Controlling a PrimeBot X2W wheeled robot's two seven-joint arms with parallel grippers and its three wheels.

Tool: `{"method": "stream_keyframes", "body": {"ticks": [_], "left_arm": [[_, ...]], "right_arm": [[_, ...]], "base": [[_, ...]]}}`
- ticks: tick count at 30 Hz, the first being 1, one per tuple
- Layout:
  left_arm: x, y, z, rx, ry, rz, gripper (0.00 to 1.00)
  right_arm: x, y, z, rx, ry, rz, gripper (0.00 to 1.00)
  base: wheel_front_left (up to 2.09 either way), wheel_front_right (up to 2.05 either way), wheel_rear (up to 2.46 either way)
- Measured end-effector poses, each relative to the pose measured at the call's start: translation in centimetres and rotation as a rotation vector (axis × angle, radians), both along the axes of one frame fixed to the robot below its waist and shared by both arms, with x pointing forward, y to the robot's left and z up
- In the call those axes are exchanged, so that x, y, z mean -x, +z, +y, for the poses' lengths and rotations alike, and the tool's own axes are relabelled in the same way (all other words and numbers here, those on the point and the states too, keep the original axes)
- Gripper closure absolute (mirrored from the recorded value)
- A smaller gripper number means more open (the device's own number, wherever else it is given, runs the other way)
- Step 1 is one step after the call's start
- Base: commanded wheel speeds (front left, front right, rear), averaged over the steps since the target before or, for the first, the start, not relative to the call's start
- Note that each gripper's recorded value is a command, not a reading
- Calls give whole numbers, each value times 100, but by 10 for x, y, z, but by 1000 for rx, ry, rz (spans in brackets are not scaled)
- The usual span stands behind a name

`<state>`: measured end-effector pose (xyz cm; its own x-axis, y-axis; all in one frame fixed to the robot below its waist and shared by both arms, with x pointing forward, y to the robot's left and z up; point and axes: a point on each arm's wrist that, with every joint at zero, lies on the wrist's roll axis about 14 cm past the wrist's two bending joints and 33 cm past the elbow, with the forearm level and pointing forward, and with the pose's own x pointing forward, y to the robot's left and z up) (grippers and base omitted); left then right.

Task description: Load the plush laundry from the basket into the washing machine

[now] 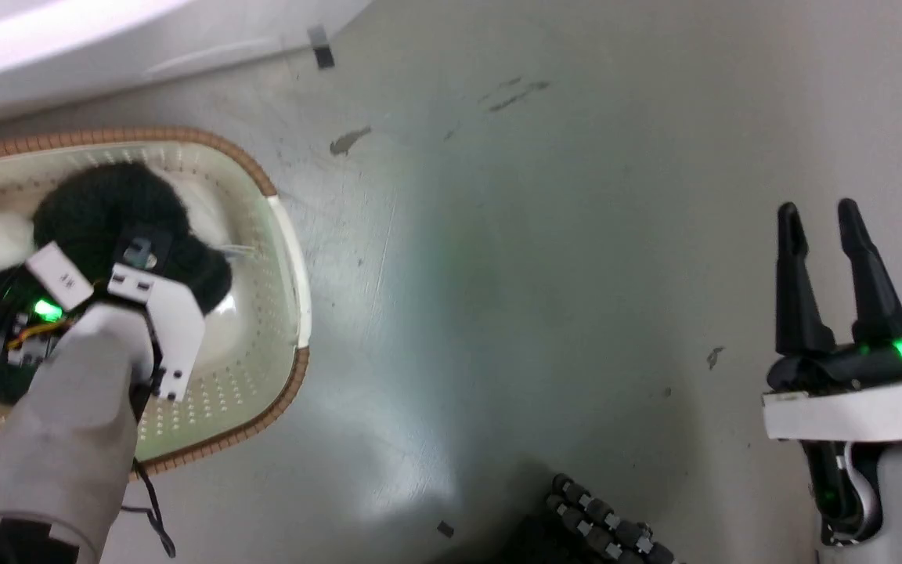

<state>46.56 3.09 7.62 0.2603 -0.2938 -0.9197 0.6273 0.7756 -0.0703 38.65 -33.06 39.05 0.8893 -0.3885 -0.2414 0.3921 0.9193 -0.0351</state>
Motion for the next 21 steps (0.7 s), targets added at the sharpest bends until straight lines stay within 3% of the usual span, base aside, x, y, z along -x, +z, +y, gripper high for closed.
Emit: {"method": "stream_keyframes", "body": {"ticks": [8,21], "left_arm": [[-4,45,1,69,86,-112,100],[5,175,15,255,246,-377,100]], "right_arm": [[-1,41,-5,45,6,-99,0],[12,98,20,53,77,-267,0]], "base": [[0,0,0],[0,0,0]]}}
